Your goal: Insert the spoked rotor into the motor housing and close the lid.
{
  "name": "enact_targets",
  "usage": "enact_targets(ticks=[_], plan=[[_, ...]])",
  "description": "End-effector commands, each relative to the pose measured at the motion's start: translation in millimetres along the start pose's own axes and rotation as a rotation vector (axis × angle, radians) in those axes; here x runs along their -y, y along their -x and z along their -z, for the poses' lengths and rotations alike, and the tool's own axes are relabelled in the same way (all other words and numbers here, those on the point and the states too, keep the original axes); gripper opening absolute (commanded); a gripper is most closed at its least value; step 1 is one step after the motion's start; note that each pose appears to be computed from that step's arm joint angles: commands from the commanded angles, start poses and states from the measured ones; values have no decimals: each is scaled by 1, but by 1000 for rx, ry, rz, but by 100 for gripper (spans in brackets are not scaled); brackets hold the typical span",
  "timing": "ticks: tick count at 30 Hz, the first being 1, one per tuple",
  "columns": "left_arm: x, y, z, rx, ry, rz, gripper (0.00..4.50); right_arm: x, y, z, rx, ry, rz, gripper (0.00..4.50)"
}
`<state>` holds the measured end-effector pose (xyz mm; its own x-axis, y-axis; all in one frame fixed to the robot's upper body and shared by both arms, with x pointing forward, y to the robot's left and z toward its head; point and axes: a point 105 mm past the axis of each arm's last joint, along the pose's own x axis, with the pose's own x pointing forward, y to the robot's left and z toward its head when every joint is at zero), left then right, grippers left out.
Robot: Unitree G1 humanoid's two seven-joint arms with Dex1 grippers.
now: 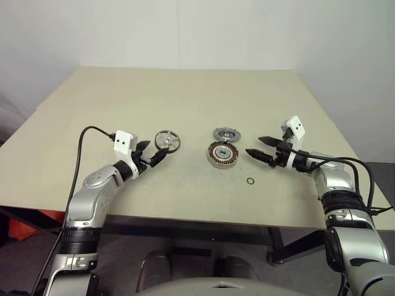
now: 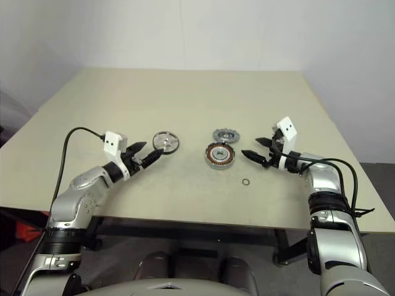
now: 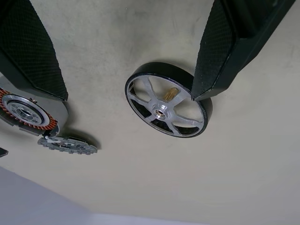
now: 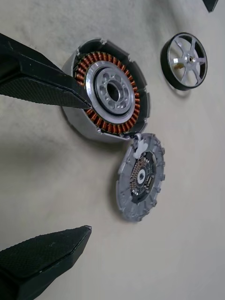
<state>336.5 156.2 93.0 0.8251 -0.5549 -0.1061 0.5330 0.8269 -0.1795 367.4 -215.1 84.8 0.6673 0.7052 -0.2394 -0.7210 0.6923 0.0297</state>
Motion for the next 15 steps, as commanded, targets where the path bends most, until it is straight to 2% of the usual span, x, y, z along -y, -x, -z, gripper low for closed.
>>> enact_targets(ticks=[1, 7, 15], plan=[[3, -1, -16, 46, -32, 16, 447, -4, 0, -17, 44, 38, -11, 450], [3, -2, -15, 41, -31, 21, 447, -20, 4, -18, 30, 40, -35, 450], [2, -1, -13, 32, -32, 22, 447, -38, 28, 1, -102, 82, -92, 450]])
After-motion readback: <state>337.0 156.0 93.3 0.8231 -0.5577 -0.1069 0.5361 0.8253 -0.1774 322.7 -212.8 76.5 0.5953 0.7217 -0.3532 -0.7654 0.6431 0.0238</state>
